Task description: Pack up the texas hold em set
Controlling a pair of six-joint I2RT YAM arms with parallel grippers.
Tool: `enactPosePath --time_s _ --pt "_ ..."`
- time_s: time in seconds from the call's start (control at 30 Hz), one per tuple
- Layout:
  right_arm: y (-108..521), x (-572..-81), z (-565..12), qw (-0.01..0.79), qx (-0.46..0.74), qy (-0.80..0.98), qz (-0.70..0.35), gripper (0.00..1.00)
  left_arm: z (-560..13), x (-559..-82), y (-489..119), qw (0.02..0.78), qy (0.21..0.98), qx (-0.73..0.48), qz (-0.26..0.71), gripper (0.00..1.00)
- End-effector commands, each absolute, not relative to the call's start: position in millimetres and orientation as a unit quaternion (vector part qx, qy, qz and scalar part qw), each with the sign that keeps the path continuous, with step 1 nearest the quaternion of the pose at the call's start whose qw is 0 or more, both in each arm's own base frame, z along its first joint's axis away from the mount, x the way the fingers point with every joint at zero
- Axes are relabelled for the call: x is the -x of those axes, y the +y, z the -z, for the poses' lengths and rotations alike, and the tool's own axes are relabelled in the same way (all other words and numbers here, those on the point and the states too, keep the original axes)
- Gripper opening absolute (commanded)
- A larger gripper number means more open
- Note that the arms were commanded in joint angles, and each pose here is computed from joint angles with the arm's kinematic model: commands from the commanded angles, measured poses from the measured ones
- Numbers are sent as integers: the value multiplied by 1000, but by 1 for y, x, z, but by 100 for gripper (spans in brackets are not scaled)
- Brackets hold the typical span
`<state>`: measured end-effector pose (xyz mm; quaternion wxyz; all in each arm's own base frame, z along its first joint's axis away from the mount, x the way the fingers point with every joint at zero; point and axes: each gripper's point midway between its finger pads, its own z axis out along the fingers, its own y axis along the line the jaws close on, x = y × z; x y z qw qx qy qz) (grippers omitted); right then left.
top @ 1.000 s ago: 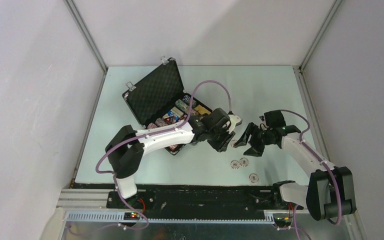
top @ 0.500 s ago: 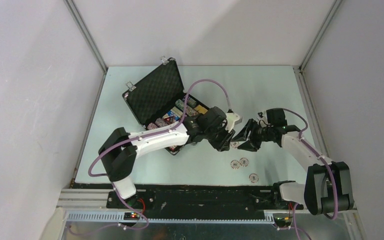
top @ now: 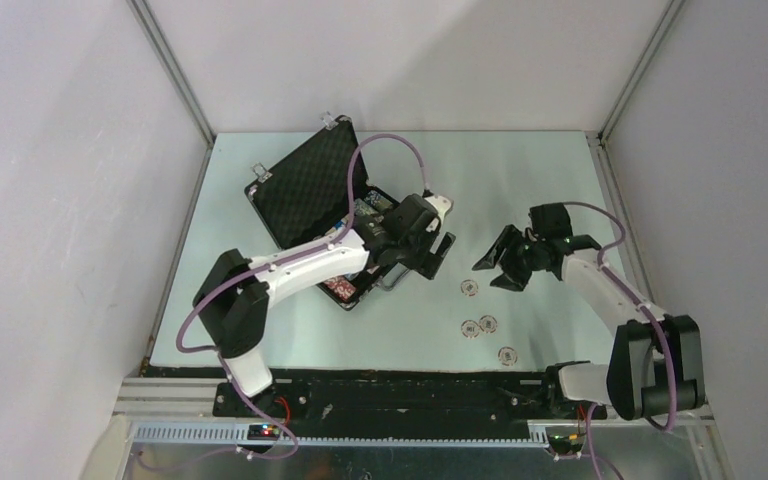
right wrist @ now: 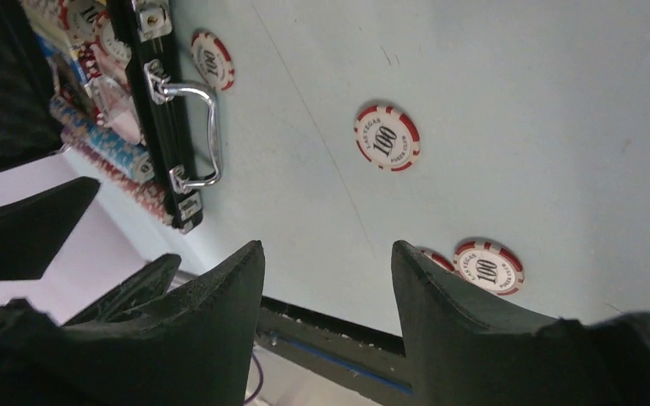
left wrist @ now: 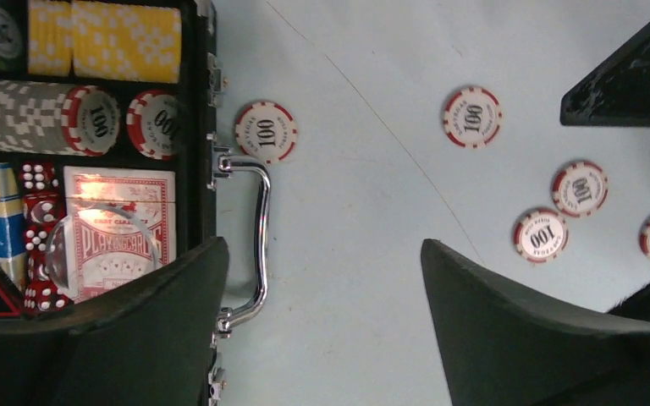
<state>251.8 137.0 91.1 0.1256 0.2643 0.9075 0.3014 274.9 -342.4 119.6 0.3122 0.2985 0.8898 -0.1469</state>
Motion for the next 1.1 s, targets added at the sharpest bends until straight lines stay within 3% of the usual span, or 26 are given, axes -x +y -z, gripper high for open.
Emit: enactPosePath --time_s 0.0,0.23,0.37,1.07 --pt "125 -274 -105 175 -264 922 -224 60 -125 -298 -349 337 885 -303 110 93" --pt "100 -282 -142 263 -288 899 -200 60 -93 -308 -354 291 898 -325 62 90" --pt "94 -278 -144 265 -292 898 -196 59 -83 -308 -364 277 897 -336 77 88" --pt "91 -272 -140 245 -299 901 -197 59 -40 -319 -372 214 896 -377 98 93"
